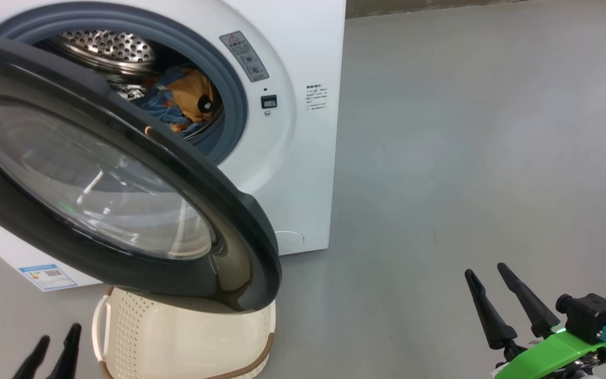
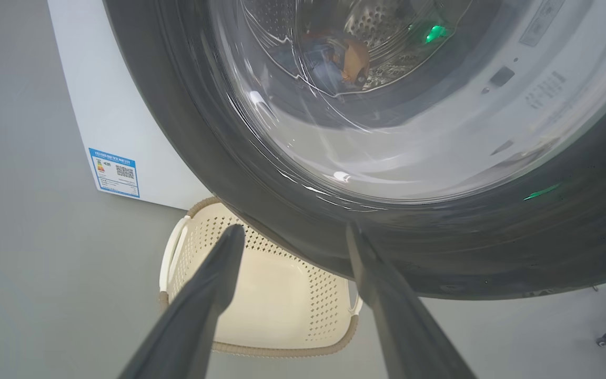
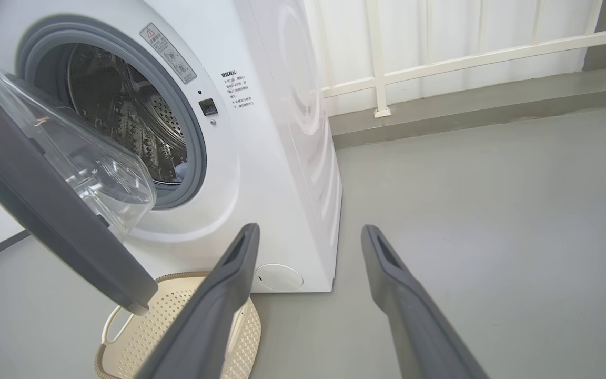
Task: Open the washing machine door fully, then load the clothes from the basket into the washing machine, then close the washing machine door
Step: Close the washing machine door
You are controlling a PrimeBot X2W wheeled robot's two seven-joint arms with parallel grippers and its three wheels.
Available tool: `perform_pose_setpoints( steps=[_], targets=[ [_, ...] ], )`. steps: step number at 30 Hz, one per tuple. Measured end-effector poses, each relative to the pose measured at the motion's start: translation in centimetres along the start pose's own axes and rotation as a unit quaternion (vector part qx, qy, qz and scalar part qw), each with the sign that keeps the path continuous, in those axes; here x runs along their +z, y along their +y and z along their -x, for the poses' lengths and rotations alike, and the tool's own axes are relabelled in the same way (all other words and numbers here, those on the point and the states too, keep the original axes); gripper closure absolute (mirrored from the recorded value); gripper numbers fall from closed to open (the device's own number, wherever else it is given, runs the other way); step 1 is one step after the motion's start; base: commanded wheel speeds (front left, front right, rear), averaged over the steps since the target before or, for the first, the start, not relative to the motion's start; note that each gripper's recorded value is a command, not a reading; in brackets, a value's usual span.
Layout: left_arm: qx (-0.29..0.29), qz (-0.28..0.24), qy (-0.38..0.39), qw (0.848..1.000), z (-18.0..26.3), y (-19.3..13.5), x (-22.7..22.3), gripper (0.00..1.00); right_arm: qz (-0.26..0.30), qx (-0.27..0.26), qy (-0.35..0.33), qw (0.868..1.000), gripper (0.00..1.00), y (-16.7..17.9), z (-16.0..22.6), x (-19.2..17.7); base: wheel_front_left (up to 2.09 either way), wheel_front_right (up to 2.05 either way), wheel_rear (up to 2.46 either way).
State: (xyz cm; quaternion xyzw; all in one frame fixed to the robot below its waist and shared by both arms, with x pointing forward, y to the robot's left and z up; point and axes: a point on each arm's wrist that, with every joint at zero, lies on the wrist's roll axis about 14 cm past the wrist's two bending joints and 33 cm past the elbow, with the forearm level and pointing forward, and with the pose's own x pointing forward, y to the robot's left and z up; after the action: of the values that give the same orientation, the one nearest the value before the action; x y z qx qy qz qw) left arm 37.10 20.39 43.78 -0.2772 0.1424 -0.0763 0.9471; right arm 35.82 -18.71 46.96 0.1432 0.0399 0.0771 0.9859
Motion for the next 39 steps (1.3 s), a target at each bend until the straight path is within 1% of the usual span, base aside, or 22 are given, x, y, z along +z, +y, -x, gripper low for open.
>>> perform_pose_setpoints(
  steps=[2, 4, 7, 11, 19, 24, 39],
  targets=[
    [0.002, -0.017, -0.013, 1.0, -0.1, 0.1, 0.4, 0.0, 0.001, -0.005, -0.003, 1.0, 0.0, -0.3, 0.1, 0.2, 0.0, 0.0, 0.0],
    [-0.002, -0.06, -0.027, 0.998, -0.2, -0.1, 1.2, 0.0, 0.002, -0.008, -0.004, 1.0, 0.0, -0.6, 0.2, 0.3, 0.0, 0.0, 0.0],
    [-0.006, -0.092, -0.048, 0.995, -0.3, -0.7, 1.6, 0.0, 0.002, -0.013, -0.005, 1.0, 0.0, -0.9, 0.3, 0.4, 0.0, 0.0, 0.0],
    [0.0, -0.124, -0.057, 0.991, 0.4, -1.0, 1.1, 0.0, 0.002, -0.019, -0.008, 1.0, 0.0, -1.2, 0.5, 0.6, 0.0, 0.0, 0.0],
    [0.01, -0.177, -0.094, 0.98, 0.9, -1.6, 2.3, 0.0, 0.002, -0.029, -0.014, 0.999, 0.0, -1.9, 0.8, 1.0, 0.0, 0.0, 0.0],
    [0.024, -0.186, -0.12, 0.975, 1.1, -1.8, 3.3, 0.0, 0.002, -0.03, -0.014, 0.999, 0.0, -2.0, 0.8, 0.9, 0.0, 0.0, 0.0],
    [0.036, -0.183, -0.113, 0.976, 1.6, -1.8, 2.1, 0.0, 0.0, -0.031, -0.008, 0.999, 0.0, -2.0, 1.0, 0.5, 0.0, 0.0, 0.0]
  ],
)
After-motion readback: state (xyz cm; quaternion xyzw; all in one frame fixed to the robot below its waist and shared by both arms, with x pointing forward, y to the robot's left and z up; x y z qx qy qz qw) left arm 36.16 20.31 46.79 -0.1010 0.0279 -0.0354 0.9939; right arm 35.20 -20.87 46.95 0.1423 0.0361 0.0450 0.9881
